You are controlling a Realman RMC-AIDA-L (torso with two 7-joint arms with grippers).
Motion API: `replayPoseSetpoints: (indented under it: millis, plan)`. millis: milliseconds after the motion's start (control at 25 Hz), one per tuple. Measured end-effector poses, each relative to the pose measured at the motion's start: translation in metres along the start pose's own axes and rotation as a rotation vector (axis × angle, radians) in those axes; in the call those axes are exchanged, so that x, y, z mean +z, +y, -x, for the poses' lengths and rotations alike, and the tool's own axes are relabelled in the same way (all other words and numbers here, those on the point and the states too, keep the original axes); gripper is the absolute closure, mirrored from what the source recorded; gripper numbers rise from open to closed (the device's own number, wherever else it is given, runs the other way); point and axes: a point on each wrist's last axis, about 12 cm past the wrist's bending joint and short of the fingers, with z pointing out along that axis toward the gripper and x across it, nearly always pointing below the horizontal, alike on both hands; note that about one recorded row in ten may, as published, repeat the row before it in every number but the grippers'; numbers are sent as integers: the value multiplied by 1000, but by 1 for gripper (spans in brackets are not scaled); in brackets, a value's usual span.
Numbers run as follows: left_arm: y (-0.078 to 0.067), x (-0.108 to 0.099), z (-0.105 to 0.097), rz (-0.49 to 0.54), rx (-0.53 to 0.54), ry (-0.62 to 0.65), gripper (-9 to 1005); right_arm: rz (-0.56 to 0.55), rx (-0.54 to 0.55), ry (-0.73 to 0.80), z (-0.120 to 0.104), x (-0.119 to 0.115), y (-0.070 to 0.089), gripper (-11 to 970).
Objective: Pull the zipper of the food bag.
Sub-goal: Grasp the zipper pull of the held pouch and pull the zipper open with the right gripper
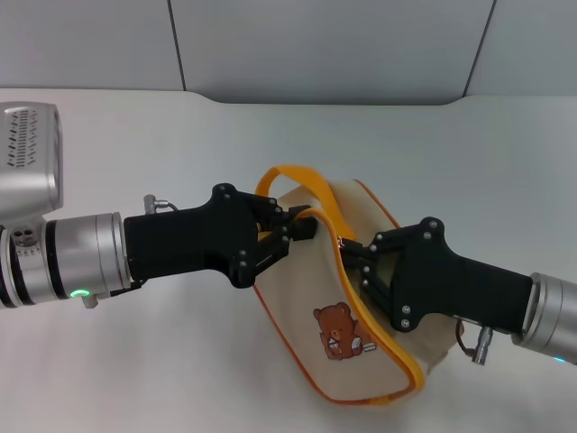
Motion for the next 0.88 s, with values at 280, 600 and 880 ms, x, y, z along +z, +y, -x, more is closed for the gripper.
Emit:
replayPoseSetpoints:
  millis: [280,600,880]
  plan:
    - [-1,-1,-1,3,-2,-1,928,-1,50,15,-1,0,-3,959]
    - [0,-4,-2,23,-5,-6,929,86,102,28,2,-23,1,958]
    - [6,-8,-1,75,-7,-12,929,243,262,119,17,-79,10,959]
